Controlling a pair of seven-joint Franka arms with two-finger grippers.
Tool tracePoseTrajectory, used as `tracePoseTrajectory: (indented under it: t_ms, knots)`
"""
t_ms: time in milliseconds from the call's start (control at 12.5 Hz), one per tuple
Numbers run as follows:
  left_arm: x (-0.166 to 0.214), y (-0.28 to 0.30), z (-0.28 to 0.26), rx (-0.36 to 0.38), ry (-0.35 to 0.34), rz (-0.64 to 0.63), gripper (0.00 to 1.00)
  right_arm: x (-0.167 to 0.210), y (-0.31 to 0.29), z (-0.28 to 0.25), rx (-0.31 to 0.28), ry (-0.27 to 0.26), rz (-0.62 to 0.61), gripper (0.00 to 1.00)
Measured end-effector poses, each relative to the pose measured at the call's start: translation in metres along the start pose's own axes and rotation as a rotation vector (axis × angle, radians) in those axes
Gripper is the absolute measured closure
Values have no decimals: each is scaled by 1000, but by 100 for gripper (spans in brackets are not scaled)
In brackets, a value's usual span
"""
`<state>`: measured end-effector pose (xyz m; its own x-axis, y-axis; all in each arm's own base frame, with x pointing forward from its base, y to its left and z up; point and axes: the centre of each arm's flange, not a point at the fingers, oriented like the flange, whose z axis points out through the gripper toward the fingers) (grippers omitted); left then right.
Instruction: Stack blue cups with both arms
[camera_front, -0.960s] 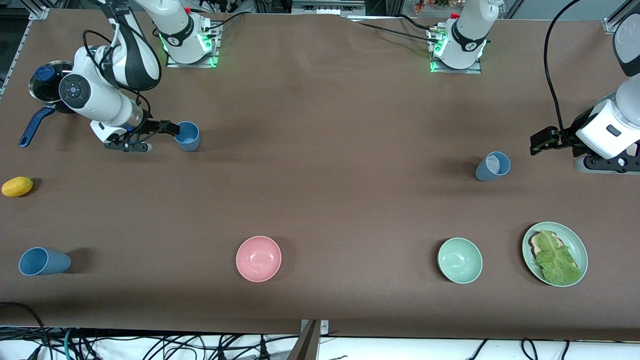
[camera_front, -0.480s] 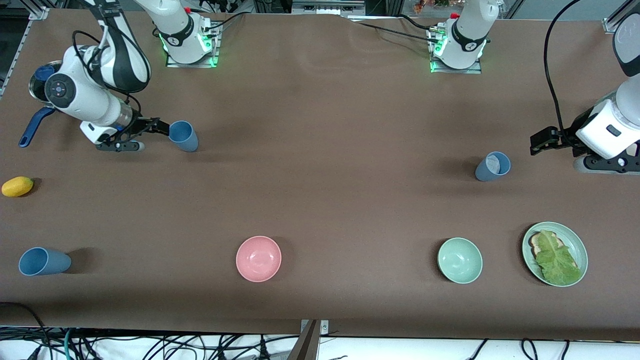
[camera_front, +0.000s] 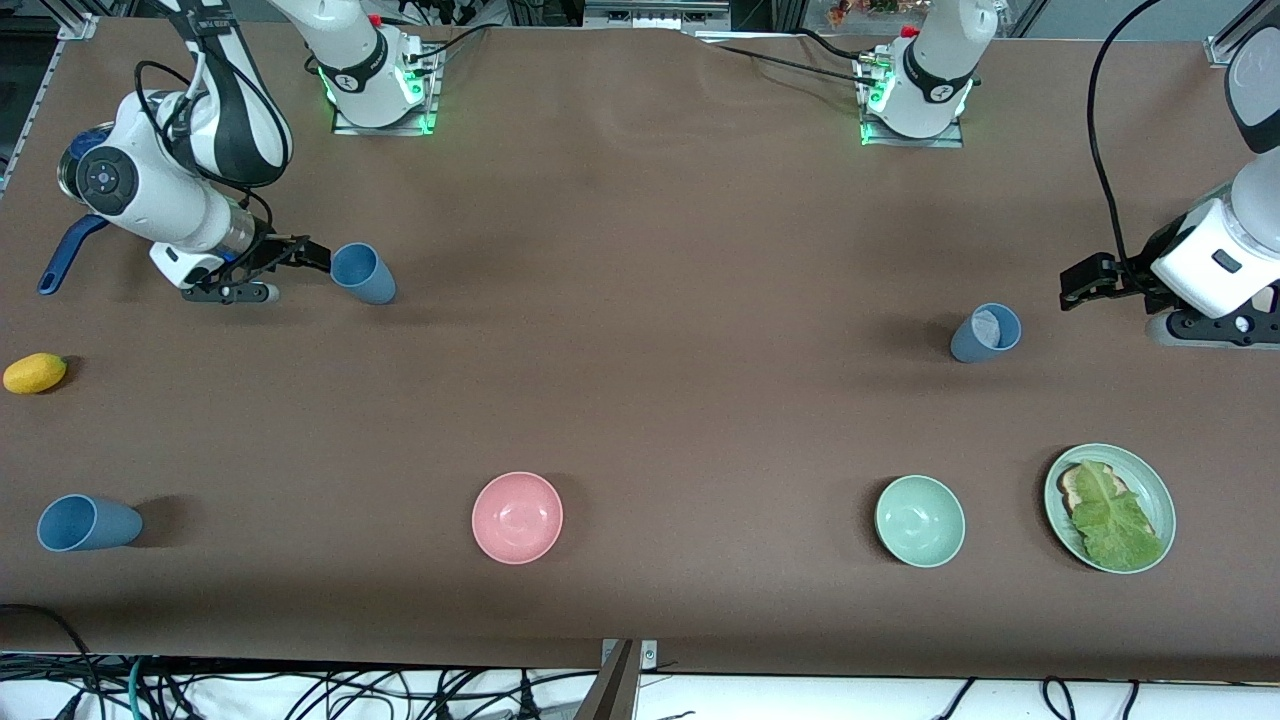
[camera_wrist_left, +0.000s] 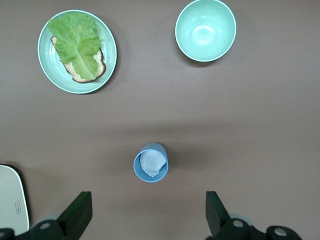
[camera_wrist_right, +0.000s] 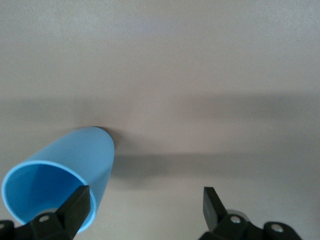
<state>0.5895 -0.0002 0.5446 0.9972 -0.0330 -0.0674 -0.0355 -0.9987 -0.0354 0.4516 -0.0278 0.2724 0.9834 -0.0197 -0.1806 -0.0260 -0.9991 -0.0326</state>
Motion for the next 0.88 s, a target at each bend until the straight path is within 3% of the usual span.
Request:
tracePoseTrajectory:
  t_ms: [880]
  knots:
    - [0, 1, 0, 0, 0, 2, 0, 0, -38, -1, -14, -6, 67, 0]
